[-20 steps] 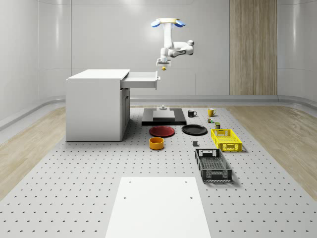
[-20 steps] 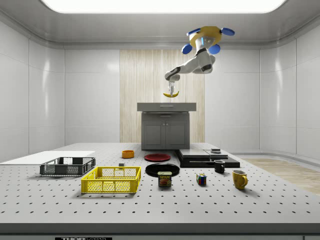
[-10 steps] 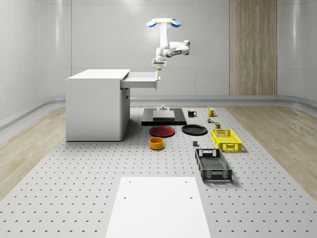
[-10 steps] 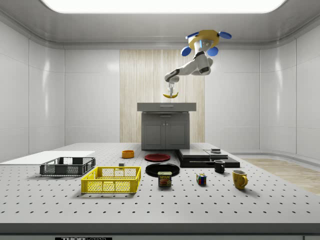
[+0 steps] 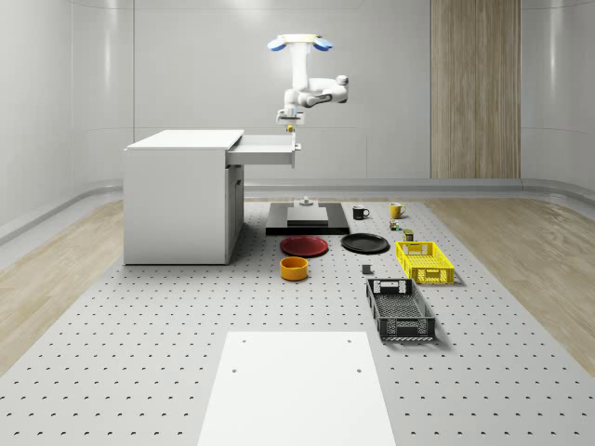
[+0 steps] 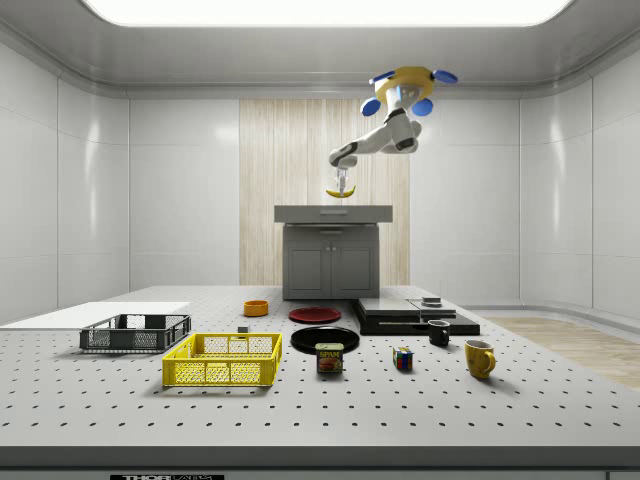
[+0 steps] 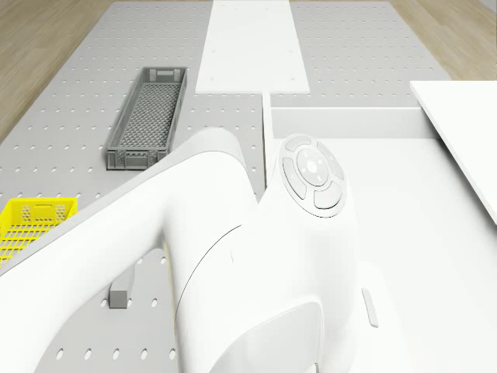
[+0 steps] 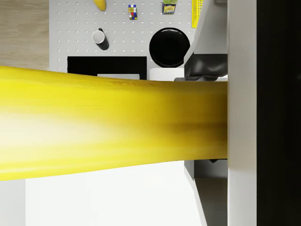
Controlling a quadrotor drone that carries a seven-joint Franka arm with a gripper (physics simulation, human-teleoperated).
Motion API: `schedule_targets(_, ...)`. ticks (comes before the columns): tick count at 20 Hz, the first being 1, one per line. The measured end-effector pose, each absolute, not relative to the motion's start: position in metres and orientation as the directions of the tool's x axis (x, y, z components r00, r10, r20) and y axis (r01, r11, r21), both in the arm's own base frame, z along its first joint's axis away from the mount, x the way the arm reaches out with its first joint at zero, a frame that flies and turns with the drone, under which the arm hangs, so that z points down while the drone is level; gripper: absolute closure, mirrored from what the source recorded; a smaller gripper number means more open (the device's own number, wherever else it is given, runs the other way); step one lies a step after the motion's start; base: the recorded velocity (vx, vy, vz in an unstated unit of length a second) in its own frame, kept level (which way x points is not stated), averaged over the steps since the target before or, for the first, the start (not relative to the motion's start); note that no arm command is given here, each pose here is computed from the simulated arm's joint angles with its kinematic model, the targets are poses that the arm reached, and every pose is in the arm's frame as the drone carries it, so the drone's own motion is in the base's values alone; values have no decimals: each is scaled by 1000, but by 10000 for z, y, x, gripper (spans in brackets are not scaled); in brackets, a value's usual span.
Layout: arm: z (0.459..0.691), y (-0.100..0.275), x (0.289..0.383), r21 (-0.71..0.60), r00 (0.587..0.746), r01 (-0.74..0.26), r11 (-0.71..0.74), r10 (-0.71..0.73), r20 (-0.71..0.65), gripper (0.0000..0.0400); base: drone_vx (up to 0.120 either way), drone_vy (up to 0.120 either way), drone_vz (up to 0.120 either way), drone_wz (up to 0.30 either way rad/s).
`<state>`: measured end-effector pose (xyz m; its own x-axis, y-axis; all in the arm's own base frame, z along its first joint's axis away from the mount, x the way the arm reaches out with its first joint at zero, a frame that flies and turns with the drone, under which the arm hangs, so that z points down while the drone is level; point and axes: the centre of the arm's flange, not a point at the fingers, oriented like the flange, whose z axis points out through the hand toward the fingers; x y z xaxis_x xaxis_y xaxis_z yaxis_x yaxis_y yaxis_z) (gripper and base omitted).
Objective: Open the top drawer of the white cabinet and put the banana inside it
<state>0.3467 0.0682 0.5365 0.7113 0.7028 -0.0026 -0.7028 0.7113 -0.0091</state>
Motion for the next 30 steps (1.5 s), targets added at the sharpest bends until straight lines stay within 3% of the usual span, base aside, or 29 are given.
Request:
schedule_targets(8, 5365, 682, 3467, -9, 711, -703, 711, 703, -3, 200, 0, -120, 0, 0)
schedule_targets(14, 5365, 682, 3467, -9, 711, -703, 711, 703, -3, 200, 0, -120, -120, 0)
schedule_targets(21, 5369, 682, 3467, -9, 711, -703, 711, 703, -3, 200, 0, -120, 0, 0)
schedule_targets(30, 5676, 683, 3466, -9, 712, -703, 711, 703, -3, 200, 0, -9, 0, 0)
